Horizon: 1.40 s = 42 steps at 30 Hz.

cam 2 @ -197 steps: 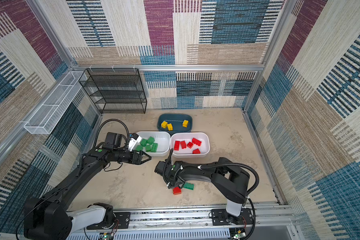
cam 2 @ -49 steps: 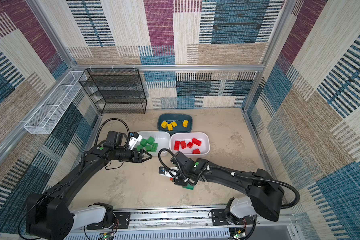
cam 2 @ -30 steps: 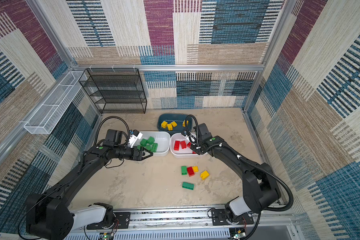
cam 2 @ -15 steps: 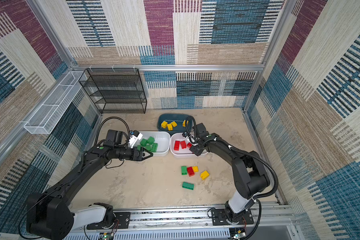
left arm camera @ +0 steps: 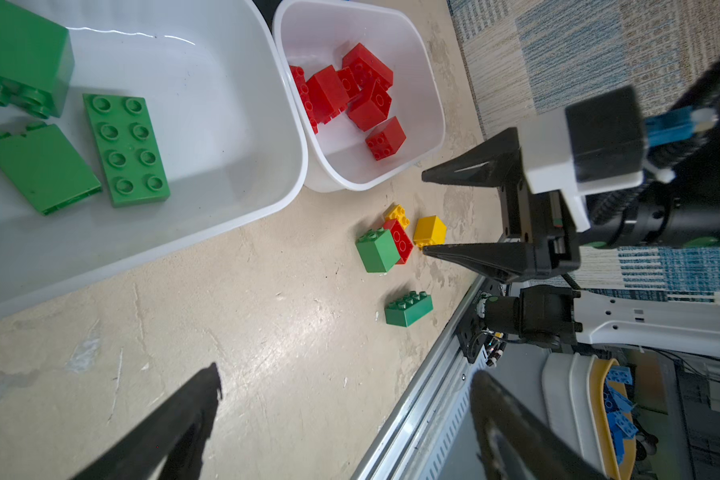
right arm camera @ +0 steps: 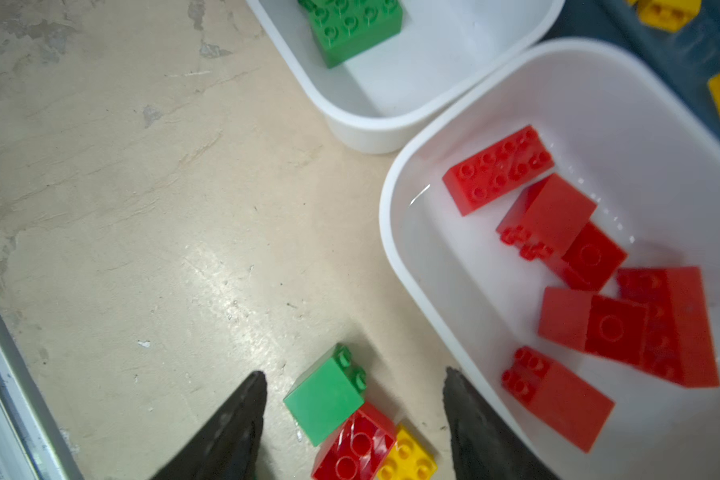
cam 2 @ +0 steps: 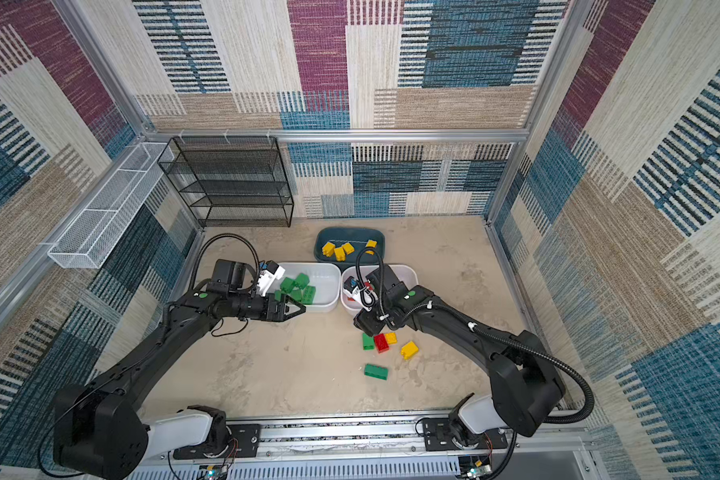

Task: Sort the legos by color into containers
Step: 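Return the right gripper to the pile and grasp a green brick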

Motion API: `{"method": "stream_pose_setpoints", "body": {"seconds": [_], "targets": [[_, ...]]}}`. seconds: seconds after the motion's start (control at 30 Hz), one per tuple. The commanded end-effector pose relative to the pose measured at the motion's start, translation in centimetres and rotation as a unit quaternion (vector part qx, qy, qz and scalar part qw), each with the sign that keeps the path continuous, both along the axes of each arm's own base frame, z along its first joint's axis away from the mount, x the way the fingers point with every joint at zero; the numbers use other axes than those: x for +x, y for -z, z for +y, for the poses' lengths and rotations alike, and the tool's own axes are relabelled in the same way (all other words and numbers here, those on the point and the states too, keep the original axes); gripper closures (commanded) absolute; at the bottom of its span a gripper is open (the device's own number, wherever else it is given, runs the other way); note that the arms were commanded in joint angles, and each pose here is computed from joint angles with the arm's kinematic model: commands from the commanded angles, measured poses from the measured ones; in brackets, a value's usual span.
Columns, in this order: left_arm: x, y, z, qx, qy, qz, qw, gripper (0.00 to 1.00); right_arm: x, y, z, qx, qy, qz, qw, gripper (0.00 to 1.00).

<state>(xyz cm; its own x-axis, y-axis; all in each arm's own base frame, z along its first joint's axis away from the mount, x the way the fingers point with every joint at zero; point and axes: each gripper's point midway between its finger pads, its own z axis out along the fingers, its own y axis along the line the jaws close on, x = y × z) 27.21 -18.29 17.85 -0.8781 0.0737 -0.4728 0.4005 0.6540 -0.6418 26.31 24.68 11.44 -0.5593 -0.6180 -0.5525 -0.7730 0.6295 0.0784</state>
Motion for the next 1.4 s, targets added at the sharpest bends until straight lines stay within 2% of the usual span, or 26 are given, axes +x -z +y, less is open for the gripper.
{"method": "stream_pose_setpoints", "body": {"seconds": [0.0,0.17,0.3,0.7,1.07,1.37], "targets": [[-0.2,-0.3,0.0,-0.001,0.002,-0.002,1.000,0.05,-1.4,1.0,0.1,0.023,0.091,0.067,0.993,0.33],[-0.3,-0.2,0.0,-0.001,0.003,0.002,1.000,0.05,-3.9,3.5,0.3,-0.001,0.127,0.115,0.985,0.36],[-0.3,0.0,0.0,-0.002,0.003,0.002,1.000,0.05,-4.0,5.5,-1.2,-0.050,0.167,0.120,0.977,0.37],[-0.3,0.5,0.0,0.002,0.006,0.004,1.000,0.05,-4.5,6.4,-1.4,-0.067,0.179,0.129,0.973,0.40],[-0.4,0.9,0.2,0.008,0.005,0.008,1.000,0.05,-3.5,6.5,1.5,-0.052,0.151,0.118,0.980,0.40],[-0.4,1.1,0.2,0.010,0.007,0.008,1.000,0.05,-3.3,6.7,2.0,-0.075,0.151,0.102,0.980,0.43]]}}
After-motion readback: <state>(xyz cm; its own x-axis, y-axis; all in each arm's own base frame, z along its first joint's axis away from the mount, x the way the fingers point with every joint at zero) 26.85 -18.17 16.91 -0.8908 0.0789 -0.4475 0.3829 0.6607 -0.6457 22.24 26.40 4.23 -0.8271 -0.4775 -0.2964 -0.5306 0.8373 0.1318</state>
